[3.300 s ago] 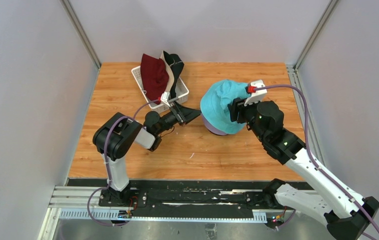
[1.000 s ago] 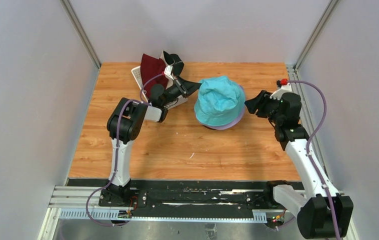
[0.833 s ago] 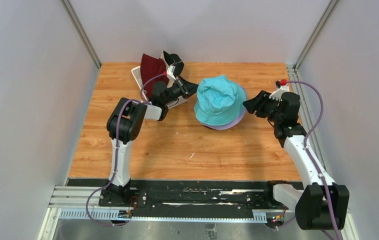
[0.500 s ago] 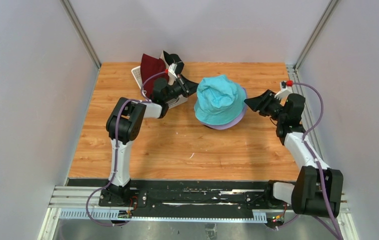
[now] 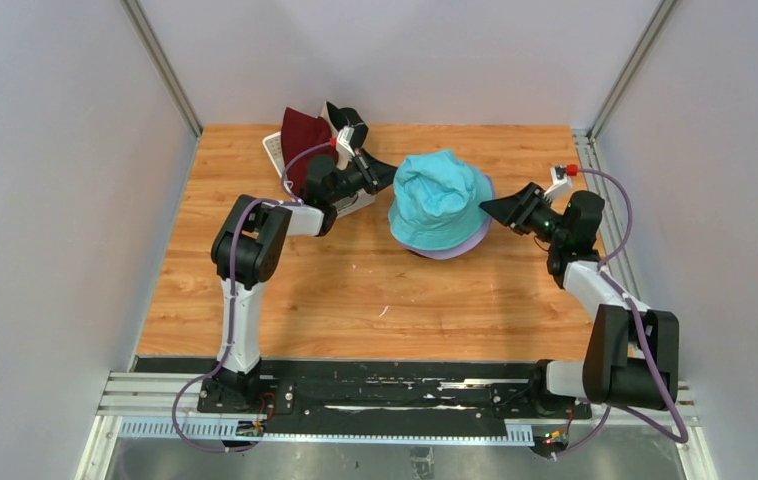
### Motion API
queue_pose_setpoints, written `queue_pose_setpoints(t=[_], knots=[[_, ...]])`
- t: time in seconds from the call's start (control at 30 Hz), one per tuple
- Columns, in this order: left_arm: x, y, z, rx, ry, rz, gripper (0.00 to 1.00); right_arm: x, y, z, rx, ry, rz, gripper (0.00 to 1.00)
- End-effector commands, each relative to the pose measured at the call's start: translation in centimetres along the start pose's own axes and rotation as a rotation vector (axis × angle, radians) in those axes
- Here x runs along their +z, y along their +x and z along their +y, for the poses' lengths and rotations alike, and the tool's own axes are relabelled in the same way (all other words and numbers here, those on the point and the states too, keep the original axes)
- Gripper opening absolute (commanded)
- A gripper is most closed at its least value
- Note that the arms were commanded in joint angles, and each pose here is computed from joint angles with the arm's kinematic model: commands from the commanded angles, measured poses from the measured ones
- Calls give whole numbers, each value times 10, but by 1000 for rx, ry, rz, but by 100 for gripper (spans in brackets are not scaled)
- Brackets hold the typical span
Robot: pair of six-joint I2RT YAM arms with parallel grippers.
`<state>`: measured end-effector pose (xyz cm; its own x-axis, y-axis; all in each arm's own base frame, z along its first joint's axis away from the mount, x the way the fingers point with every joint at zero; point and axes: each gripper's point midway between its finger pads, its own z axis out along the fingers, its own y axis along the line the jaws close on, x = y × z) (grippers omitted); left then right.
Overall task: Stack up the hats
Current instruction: Stack the hat on the hat.
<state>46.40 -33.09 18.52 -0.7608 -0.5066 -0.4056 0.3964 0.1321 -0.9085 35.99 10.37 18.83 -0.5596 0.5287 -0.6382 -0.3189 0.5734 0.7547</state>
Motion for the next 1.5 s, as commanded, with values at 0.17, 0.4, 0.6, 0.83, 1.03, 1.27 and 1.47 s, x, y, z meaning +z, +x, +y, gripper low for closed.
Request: queue_pose_setpoints(t=[0.17,0.4,0.6,0.83,1.03,1.27,1.47], knots=[[-5,-3,-14,36,19,-5,0,7,-1,3,52,-107,0,49],[-21,6,-17,44,-26,-31,0,14,-4,12,85,-246,-25,45],[-29,20,-16,48,-64,-37,0,16,-6,20,161,-385,-25,37],[-27,32,-16,66,-99,-24,0,16,0,21,143,-397,4,30],[-27,33,-16,87,-122,-24,0,16,0,24,138,-409,20,25],[-28,40,-10,133,-190,-4,0,16,3,16,146,-359,6,1],[-33,55,-1,180,-264,16,0,14,13,-13,20,-73,39,1]])
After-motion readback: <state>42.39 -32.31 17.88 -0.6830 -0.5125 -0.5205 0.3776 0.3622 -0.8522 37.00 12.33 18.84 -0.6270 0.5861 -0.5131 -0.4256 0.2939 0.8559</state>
